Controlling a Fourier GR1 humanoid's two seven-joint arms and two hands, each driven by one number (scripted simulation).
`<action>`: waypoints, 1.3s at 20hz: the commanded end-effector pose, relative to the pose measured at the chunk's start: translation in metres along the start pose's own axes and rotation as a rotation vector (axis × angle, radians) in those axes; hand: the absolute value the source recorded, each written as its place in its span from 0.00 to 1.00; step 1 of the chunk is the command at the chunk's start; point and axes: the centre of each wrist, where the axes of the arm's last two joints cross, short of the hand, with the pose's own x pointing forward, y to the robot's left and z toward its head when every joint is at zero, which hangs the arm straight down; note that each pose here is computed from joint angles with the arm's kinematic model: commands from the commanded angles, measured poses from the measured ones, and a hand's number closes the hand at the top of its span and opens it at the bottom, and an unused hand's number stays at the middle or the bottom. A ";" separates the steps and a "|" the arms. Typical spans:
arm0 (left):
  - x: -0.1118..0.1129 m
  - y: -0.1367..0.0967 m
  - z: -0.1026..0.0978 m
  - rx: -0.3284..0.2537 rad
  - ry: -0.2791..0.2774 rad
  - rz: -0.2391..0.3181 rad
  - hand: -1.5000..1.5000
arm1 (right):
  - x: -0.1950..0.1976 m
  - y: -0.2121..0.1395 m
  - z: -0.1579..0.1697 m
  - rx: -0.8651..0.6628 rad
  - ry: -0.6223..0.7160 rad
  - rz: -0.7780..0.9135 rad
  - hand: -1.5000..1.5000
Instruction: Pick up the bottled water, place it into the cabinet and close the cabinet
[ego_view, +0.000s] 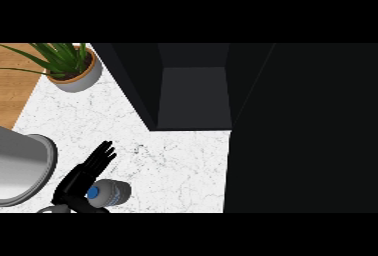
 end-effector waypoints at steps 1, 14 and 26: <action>-0.012 0.008 0.010 -0.061 -0.052 0.063 0.00 | -0.008 -0.001 0.010 0.009 0.019 0.009 0.00; -0.034 -0.027 -0.020 -0.148 -0.024 0.221 0.00 | -0.010 -0.002 -0.010 -0.003 -0.012 -0.006 0.00; -0.034 -0.035 -0.022 -0.241 -0.008 0.280 0.00 | -0.008 -0.005 -0.012 0.012 0.003 -0.015 0.00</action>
